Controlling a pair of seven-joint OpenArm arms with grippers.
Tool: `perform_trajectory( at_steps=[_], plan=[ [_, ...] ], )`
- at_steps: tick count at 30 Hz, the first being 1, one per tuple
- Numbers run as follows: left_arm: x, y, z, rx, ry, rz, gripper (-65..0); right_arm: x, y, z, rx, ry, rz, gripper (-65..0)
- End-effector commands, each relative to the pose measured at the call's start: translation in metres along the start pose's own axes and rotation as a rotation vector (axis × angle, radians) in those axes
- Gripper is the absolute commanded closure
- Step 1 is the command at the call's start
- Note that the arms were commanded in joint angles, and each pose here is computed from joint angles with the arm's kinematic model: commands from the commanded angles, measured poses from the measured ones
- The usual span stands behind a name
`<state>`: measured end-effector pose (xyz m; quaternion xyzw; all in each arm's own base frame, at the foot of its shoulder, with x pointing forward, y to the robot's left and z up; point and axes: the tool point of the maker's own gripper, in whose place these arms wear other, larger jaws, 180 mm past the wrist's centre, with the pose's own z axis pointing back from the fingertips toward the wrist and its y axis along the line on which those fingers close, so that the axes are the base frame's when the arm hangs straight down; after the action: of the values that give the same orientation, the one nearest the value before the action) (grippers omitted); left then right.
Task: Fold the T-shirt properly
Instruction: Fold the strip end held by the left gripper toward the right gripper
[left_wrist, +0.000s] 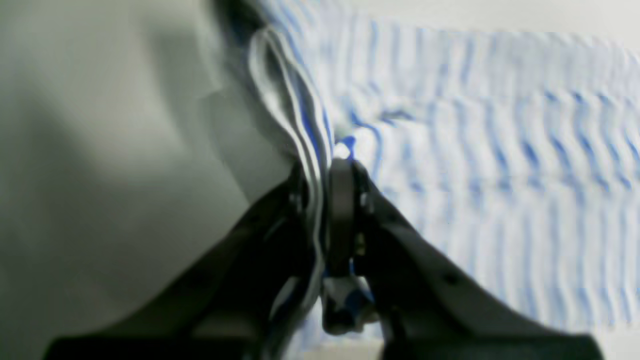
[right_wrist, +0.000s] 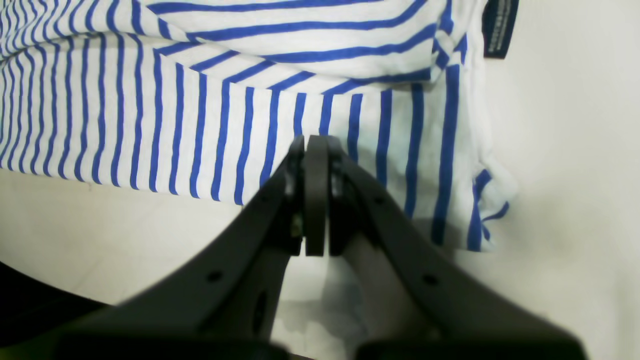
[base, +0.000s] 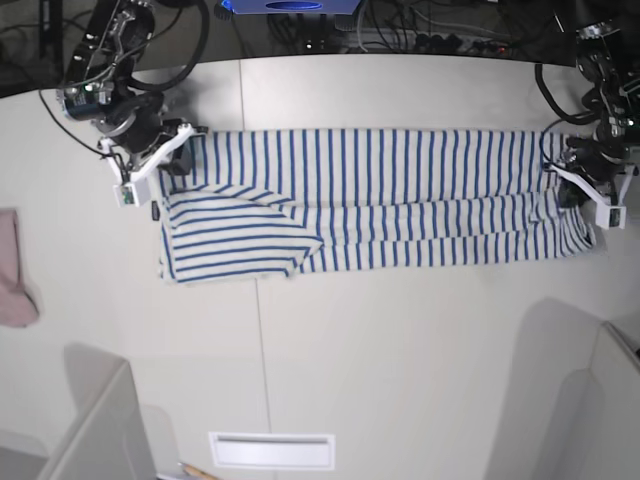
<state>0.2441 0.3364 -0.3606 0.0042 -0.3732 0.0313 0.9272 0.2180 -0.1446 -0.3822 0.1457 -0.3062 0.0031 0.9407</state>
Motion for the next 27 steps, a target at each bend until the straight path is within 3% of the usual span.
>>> perform_trajectory(
  at_steps=[1,4,11,16,27],
  plan=[
    [0.022,0.001,0.01,0.011,-0.075,-0.017,0.0,0.012,0.003,0.003,0.01,-0.045,0.008,0.0],
    [0.026,-0.027,0.013,-0.016,-0.094,-0.023,0.0,0.012,0.003,0.002,0.01,-0.045,0.006,0.0],
    [0.014,-0.089,0.0,-0.13,-0.03,-0.058,0.0,0.011,0.004,0.002,0.012,-0.041,0.007,0.0],
    [0.013,-0.121,-0.011,-0.17,-0.022,0.005,0.0,0.011,0.0,0.002,0.005,-0.041,0.006,0.0],
    [0.016,-0.216,-0.023,-0.362,-0.007,0.0,0.0,0.01,0.001,0.002,0.004,-0.037,0.005,0.0]
  ],
)
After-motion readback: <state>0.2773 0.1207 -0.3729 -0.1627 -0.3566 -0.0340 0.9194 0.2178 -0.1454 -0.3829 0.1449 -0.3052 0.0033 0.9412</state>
